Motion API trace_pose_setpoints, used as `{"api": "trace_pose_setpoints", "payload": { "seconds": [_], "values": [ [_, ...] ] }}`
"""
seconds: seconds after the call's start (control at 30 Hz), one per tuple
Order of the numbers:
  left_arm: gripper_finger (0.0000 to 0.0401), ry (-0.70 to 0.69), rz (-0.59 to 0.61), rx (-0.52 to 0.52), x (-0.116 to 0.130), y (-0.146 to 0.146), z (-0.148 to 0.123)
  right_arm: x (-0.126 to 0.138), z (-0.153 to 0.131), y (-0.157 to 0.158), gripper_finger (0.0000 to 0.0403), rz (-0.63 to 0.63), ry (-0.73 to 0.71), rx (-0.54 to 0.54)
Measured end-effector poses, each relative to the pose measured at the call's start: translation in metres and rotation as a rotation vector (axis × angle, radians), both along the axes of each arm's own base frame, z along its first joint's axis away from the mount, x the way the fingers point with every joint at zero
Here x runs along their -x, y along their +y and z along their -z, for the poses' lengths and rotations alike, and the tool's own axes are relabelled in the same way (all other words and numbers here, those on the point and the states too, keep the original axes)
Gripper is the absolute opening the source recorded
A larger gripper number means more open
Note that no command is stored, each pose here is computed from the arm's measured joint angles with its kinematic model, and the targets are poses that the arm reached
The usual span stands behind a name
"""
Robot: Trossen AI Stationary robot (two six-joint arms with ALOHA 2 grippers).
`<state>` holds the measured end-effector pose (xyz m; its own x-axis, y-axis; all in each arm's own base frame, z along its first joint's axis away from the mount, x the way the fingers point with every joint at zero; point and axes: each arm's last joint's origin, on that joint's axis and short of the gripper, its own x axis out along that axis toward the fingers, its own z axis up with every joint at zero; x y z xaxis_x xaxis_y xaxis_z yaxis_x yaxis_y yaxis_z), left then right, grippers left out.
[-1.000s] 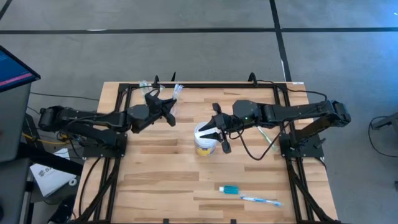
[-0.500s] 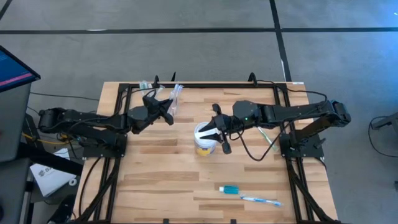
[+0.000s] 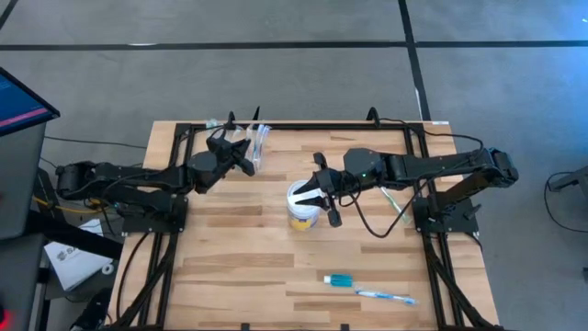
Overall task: Pick & Place toothbrushing station
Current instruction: Put the orange toothbrush into the transparent organizer
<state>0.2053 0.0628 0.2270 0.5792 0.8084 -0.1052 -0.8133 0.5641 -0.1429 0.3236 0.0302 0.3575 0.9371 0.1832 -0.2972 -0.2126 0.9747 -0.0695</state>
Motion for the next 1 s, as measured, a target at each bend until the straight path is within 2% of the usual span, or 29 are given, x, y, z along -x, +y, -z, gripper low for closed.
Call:
{"api": "trace_pose_setpoints", "payload": {
  "seconds": [0.2, 0.4, 1.0],
  "values": [
    [0.0008, -0.026, -0.035, -0.011, -0.004, 0.008, 0.002, 0.0, -0.001, 0.0, 0.0105, -0.001, -0.01, 0.001],
    [0.0008, 0.032, -0.049, -0.024, -0.01, 0.014, 0.012, 0.0, -0.001, 0.0, 0.0105, 0.0, -0.011, 0.001],
    [0.0008, 0.048, -0.096, -0.047, -0.007, 0.025, 0.011, 0.0, -0.001, 0.0, 0.0105, -0.002, -0.013, 0.008]
  ]
}}
